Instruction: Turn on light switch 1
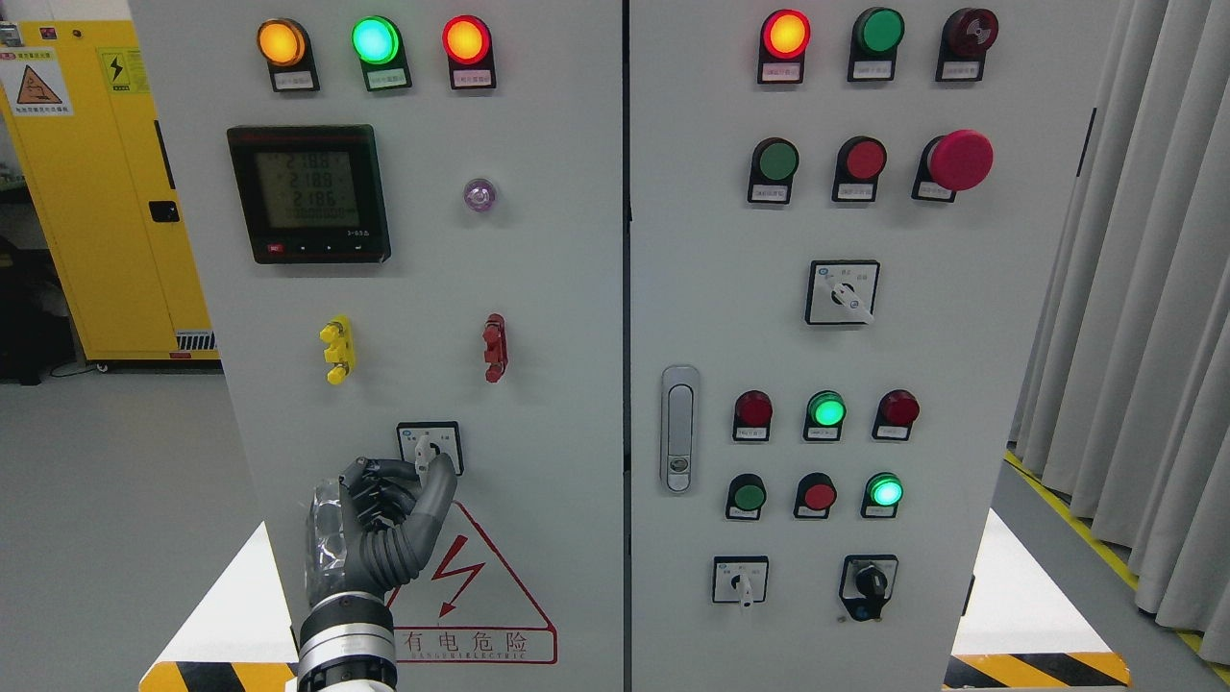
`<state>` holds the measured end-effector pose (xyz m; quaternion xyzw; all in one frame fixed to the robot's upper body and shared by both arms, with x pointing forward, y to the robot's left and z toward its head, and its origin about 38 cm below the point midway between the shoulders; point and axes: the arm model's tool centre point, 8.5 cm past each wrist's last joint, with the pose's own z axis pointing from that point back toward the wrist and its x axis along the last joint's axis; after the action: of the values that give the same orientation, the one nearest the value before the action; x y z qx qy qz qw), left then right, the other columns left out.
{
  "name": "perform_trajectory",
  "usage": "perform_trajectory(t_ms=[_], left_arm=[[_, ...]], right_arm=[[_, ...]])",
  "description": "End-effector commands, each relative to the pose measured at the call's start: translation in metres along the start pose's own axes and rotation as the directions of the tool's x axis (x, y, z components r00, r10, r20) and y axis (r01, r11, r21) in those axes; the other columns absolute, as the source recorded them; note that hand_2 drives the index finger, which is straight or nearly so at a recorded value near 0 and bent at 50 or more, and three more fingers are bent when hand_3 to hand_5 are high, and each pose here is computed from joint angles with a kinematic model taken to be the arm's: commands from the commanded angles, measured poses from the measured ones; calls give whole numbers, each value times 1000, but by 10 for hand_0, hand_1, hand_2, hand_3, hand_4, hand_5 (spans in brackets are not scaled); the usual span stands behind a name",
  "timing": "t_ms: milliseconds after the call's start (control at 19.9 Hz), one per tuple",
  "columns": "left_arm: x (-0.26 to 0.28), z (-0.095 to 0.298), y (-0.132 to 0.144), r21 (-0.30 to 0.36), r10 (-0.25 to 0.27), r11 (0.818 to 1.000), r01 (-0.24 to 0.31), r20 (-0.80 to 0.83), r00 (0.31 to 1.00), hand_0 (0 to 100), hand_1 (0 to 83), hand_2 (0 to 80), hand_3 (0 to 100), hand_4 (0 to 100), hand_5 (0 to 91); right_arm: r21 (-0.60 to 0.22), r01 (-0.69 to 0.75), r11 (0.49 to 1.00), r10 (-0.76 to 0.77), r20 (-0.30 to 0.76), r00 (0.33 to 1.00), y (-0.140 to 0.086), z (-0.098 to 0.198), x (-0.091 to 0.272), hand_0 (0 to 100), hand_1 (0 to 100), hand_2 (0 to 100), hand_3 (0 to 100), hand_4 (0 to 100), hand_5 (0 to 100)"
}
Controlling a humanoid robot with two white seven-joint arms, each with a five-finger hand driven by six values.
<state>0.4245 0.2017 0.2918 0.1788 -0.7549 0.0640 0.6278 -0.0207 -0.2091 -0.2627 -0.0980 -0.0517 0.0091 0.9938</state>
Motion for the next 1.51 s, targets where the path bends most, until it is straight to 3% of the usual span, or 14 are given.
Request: perform_trajectory(t_ms=[0, 602, 1455], left_arm=[[-2, -1, -2, -3, -3, 1000, 3, -6, 1000, 268, 668, 592, 884, 906, 840], [-2, -2, -2, -4, -5, 1000, 5, -8, 1000, 286, 630, 594, 887, 906, 841], [0, -3, -2, -2, -3, 1000, 3, -3, 1000, 468, 597, 596, 889, 907, 843]], right_arm=[[-2, 28, 1000, -28, -8, 1000, 0, 0, -1, 0, 500, 40, 0, 0, 0], [-2, 28, 1000, -28, -8, 1000, 0, 0, -1, 0, 500, 40, 0, 0, 0], [-2, 28, 1000, -28, -8, 1000, 0, 0, -1, 0, 500, 40, 0, 0, 0]])
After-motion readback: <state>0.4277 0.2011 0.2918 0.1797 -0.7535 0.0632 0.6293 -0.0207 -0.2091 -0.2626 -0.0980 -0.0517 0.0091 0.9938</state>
